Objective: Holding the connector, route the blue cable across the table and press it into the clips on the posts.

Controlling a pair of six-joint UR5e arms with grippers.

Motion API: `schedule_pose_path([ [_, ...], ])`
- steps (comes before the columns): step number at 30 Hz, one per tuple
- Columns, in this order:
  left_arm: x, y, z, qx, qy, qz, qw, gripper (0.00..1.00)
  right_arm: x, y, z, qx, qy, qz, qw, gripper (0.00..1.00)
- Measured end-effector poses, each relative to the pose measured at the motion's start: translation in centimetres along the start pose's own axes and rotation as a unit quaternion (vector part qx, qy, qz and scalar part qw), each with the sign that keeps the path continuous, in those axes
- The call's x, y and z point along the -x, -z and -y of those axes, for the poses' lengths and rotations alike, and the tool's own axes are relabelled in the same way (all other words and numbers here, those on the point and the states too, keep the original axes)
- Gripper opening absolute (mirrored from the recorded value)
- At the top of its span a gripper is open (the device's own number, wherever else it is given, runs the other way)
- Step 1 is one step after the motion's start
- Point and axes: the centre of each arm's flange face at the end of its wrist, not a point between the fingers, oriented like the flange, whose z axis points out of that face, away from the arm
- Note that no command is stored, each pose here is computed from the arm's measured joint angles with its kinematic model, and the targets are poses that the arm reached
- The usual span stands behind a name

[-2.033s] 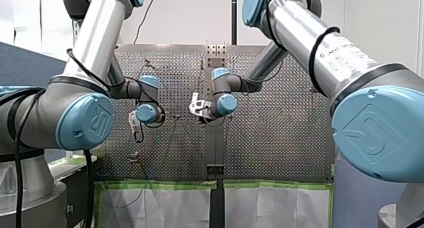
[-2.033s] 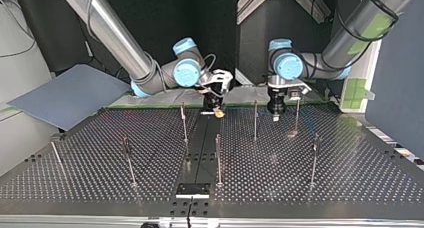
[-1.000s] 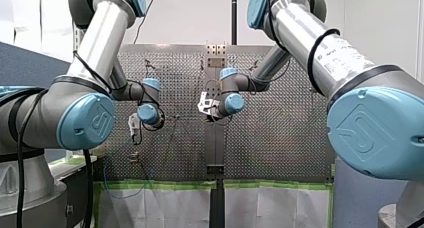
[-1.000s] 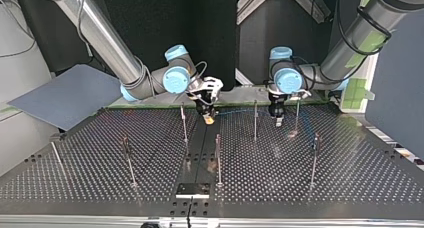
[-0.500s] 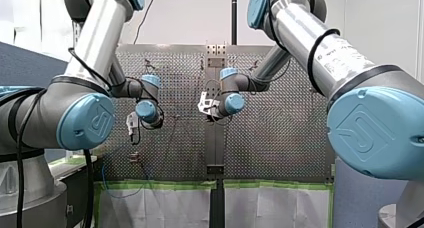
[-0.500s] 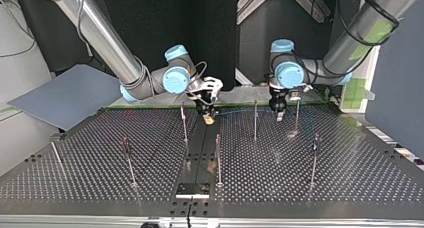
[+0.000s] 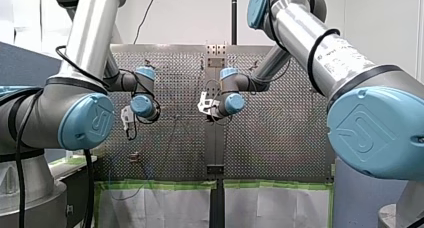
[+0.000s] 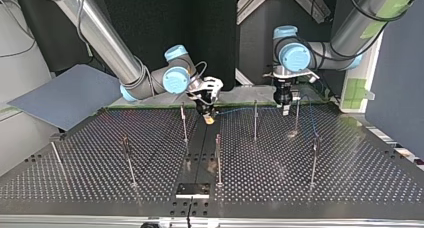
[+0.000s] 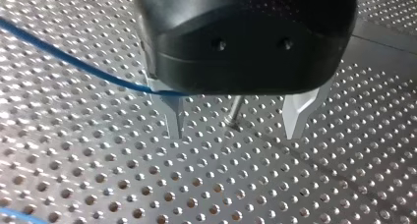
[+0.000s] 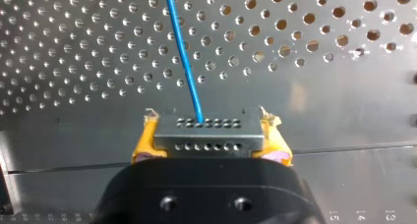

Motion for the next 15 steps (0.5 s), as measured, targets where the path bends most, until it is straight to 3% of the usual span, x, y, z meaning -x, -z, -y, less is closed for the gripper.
schedule_pose_path([
  [4, 0.3, 1.5, -0.3, 0.006, 0.005, 0.003, 1.0000, 1.00, 0.0, 0.0, 0.0, -0.001, -0.0005, 0.000, 1.0000, 0.00],
  [10, 0.6, 4.0, -1.1, 0.031, 0.002, -0.002, 0.9995, 1.00, -0.1, 0.0, -0.3, -0.001, -0.0017, 0.000, 1.0000, 0.00],
  [15, 0.9, 5.5, -1.5, 0.044, 0.006, 0.010, 0.9990, 1.00, -0.3, -0.1, -0.8, 0.001, -0.0030, 0.000, 1.0000, 0.00],
])
